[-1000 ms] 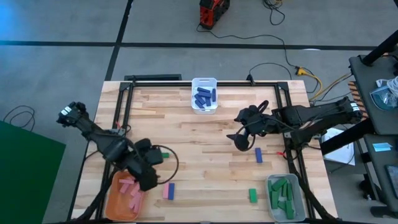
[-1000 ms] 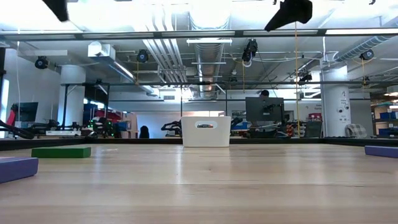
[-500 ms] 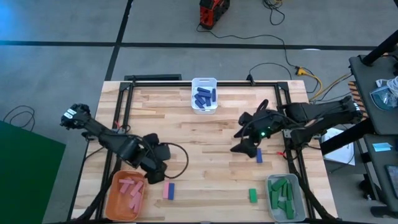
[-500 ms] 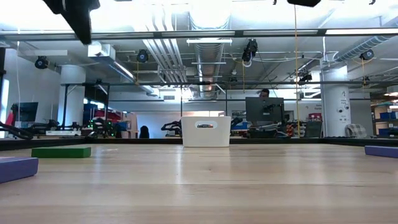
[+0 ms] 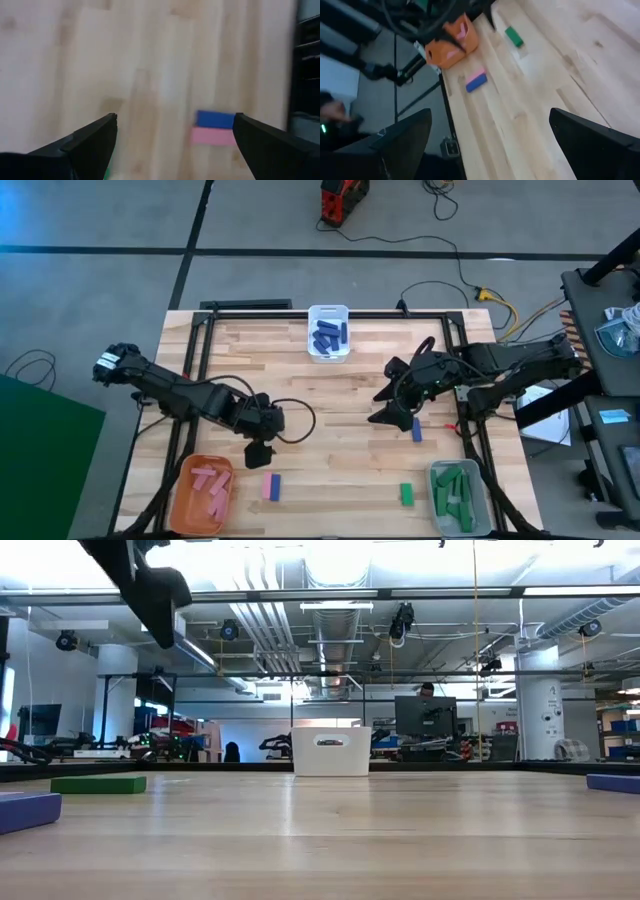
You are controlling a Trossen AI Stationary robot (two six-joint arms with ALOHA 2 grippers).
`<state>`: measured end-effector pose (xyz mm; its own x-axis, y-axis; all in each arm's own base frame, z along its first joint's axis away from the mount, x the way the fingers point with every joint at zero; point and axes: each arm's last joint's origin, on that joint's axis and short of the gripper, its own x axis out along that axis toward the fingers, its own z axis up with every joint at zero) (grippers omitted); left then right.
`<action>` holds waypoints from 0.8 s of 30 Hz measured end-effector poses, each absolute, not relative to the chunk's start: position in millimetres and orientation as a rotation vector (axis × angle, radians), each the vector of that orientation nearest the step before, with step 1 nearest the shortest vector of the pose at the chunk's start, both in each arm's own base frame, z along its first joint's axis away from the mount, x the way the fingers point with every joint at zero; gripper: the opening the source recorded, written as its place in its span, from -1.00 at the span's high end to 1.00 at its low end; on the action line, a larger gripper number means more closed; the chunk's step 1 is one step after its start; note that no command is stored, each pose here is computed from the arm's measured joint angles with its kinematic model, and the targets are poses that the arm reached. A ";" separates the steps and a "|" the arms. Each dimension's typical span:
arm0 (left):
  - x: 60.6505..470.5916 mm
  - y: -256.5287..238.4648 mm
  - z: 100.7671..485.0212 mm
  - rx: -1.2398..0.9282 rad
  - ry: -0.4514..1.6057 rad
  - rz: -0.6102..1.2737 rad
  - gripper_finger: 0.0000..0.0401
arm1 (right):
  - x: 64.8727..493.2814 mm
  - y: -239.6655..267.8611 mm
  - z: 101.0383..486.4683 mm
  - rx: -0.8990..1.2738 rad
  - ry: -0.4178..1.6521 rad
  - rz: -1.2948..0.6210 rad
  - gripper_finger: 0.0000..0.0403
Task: Sort blocks
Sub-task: Put the blue block into the white bin
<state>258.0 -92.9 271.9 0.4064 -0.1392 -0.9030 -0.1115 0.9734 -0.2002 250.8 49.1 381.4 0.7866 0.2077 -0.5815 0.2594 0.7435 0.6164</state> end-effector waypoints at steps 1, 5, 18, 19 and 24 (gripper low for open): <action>260.5 -91.1 270.0 -0.279 1.148 -0.042 -0.83 | 253.6 48.0 380.3 0.758 0.676 -0.045 -0.96; 267.4 -84.2 266.4 -0.338 1.111 -0.082 -0.83 | 260.2 38.8 365.0 0.944 0.749 -0.247 -0.96; 276.7 -58.2 287.1 -0.271 0.955 0.149 -0.83 | 239.0 34.8 274.2 0.878 1.411 -0.900 -0.96; 276.9 -57.2 287.1 -0.273 0.955 0.153 -0.83 | 238.7 35.1 267.2 0.892 1.409 -0.887 -0.96; 274.6 -56.8 282.5 -0.275 0.981 0.166 -0.83 | 220.6 33.7 227.7 0.959 1.433 -0.930 -0.96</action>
<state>274.6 -56.8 282.5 0.5474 0.0146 -0.8367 -0.2608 0.9530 -0.1540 220.6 33.7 227.7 -0.0489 0.0540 -0.9973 0.9330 0.3590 -0.0263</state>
